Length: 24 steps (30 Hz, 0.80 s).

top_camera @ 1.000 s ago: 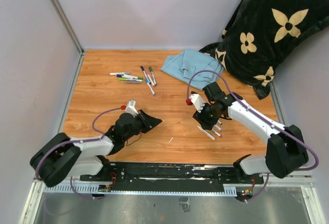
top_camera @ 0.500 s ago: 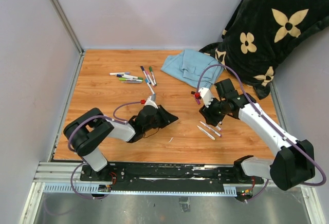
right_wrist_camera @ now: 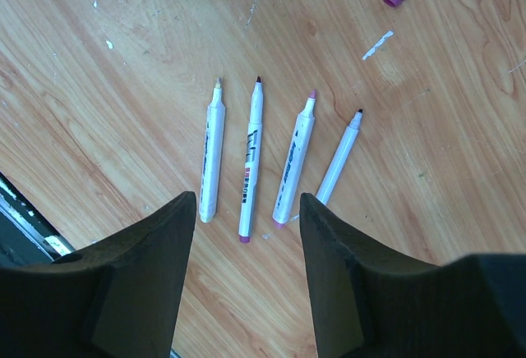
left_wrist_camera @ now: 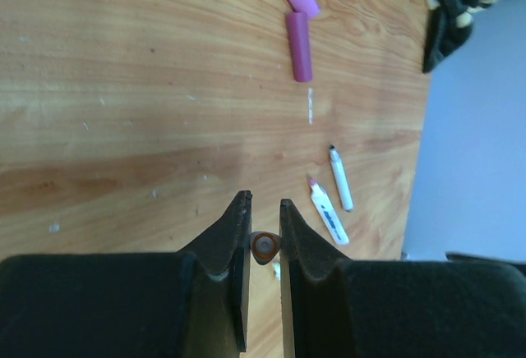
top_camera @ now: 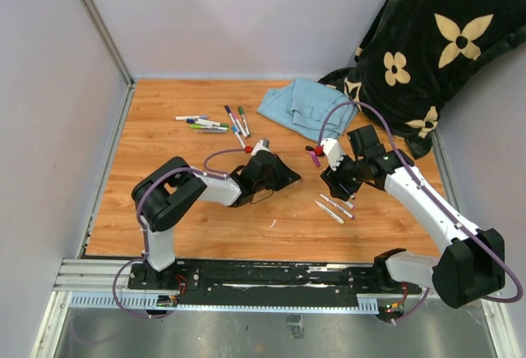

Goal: Open the pen caps
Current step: Place the pen cap at the center of the board.

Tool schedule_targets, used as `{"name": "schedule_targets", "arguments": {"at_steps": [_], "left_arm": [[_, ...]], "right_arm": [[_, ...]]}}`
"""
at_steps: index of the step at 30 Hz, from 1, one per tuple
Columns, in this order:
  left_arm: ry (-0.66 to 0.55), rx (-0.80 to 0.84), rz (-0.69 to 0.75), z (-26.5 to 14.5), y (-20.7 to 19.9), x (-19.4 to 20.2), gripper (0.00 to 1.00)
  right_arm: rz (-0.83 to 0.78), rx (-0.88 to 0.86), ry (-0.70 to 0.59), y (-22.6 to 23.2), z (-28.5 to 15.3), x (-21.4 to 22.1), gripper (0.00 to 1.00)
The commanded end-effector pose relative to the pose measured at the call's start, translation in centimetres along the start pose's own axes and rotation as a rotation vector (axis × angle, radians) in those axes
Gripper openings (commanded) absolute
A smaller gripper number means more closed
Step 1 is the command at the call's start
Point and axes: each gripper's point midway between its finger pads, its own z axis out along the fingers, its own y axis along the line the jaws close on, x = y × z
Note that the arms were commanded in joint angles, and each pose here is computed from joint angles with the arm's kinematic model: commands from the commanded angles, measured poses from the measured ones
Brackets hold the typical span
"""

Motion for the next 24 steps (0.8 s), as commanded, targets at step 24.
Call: {"name": "schedule_targets", "arguments": {"at_steps": [24], "left_arm": [[-0.009, -0.380, -0.026, 2.5, 5.2, 0.0, 0.35]], "right_arm": [[0.012, 0.021, -0.038, -0.6, -1.3, -0.2, 0.56]]}}
